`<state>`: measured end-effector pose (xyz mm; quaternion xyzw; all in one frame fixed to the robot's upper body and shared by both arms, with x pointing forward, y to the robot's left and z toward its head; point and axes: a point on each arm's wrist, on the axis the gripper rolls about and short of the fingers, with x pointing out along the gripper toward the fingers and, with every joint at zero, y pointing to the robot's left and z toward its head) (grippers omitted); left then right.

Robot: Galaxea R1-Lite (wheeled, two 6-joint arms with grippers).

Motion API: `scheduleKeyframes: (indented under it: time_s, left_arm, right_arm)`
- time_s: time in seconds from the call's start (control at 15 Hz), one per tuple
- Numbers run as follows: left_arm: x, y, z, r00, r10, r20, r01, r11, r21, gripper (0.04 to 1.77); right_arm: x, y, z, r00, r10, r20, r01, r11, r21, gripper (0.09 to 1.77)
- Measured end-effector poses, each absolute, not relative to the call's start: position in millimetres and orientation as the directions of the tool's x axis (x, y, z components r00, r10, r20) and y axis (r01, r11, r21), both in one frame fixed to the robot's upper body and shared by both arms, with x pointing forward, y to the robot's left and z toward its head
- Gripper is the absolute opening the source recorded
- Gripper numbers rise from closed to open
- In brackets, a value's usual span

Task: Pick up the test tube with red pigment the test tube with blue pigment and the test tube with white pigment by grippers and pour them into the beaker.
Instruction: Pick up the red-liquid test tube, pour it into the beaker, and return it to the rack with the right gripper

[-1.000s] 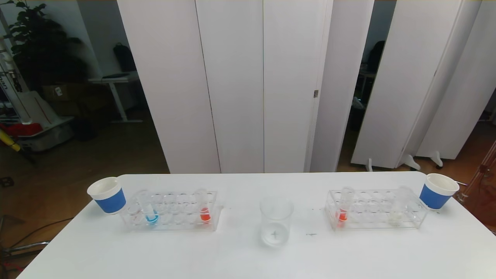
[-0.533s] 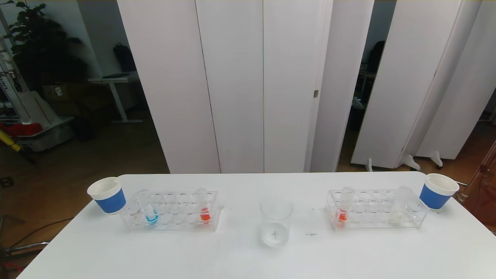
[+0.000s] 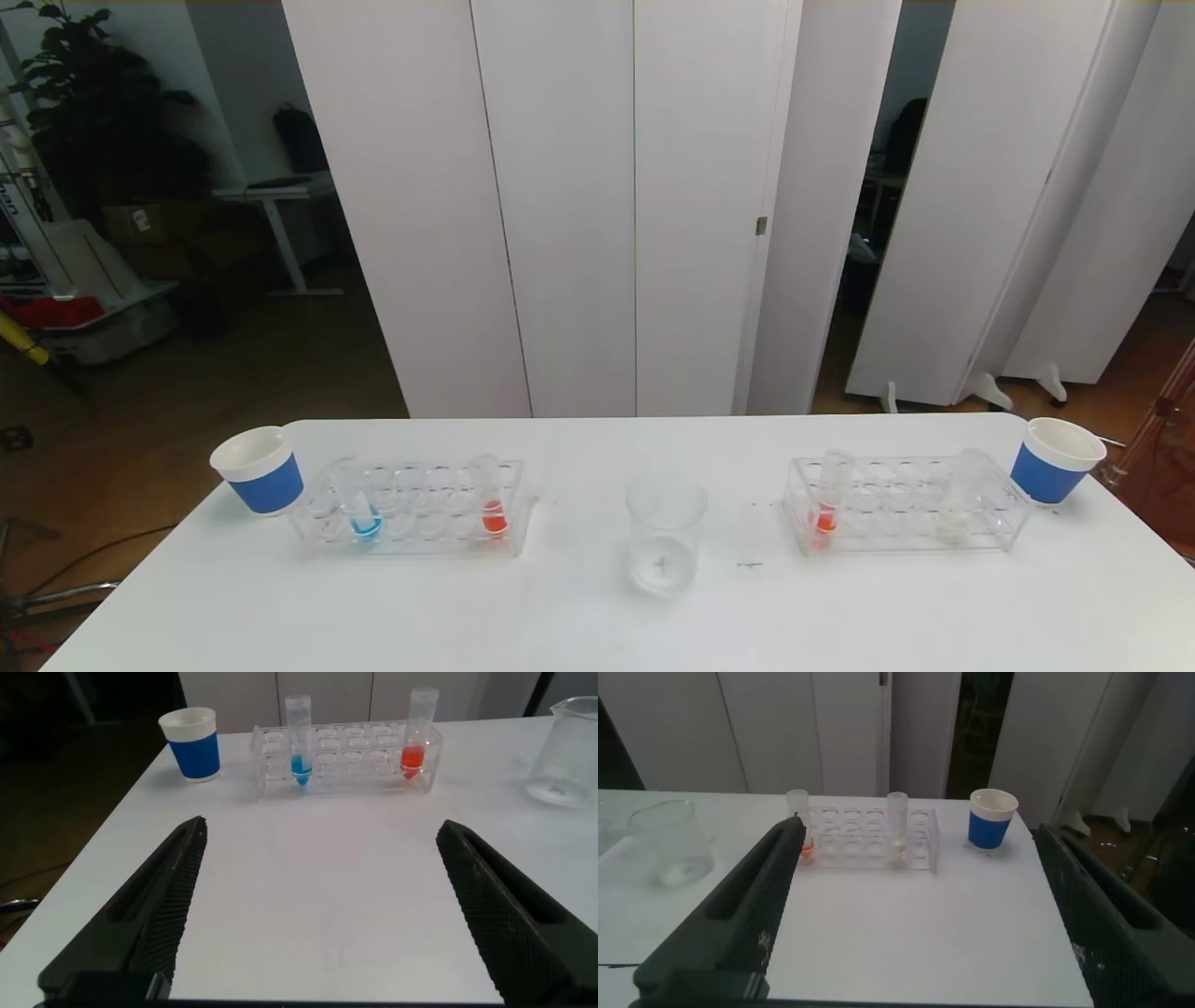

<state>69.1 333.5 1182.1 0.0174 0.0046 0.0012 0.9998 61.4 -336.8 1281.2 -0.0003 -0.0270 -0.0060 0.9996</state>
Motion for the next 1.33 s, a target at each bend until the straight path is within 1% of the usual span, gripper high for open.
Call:
scheduleKeyframes:
  time_s: [0.2, 0.4, 0.53, 0.67, 0.8, 1.0, 1.2, 1.33]
  left_arm:
    - [69, 334, 1182, 1.0, 0.003, -0.009, -0.002, 0.999, 0.035, 1.75]
    - [69, 334, 1182, 1.0, 0.002, -0.009, -0.002, 0.999, 0.035, 1.75]
    - [69, 334, 1182, 1.0, 0.002, -0.009, -0.002, 0.999, 0.035, 1.75]
    - [69, 334, 1182, 1.0, 0.003, -0.009, -0.002, 0.999, 0.034, 1.75]
    - [69, 334, 1182, 1.0, 0.002, -0.009, -0.002, 0.999, 0.034, 1.75]
    - [69, 334, 1182, 1.0, 0.003, -0.009, -0.002, 0.999, 0.035, 1.75]
    - [69, 334, 1182, 1.0, 0.003, -0.009, -0.002, 0.999, 0.035, 1.75]
    - [69, 334, 1182, 1.0, 0.003, -0.009, -0.002, 0.999, 0.035, 1.75]
  right_arm:
    - [78, -337, 1309, 0.999, -0.006, 0.044, 0.006, 1.0, -0.008, 1.75]
    - [109, -337, 1335, 0.998, -0.003, 0.061, 0.004, 1.0, -0.011, 1.75]
    - [135, -336, 1346, 0.999, 0.002, 0.051, -0.001, 1.0, -0.015, 1.75]
    - [161, -335, 1351, 0.999, 0.018, 0.031, -0.017, 1.0, -0.02, 1.75]
    - [188, -332, 1350, 0.999, 0.032, 0.006, -0.032, 0.999, -0.021, 1.75]
    - [227, -326, 1339, 0.997, 0.06, -0.045, -0.061, 0.998, -0.017, 1.75]
    - [256, -317, 1314, 0.989, 0.103, -0.104, -0.105, 0.994, -0.014, 1.75]
    - [267, -311, 1296, 0.983, 0.118, -0.138, -0.121, 0.993, -0.016, 1.75]
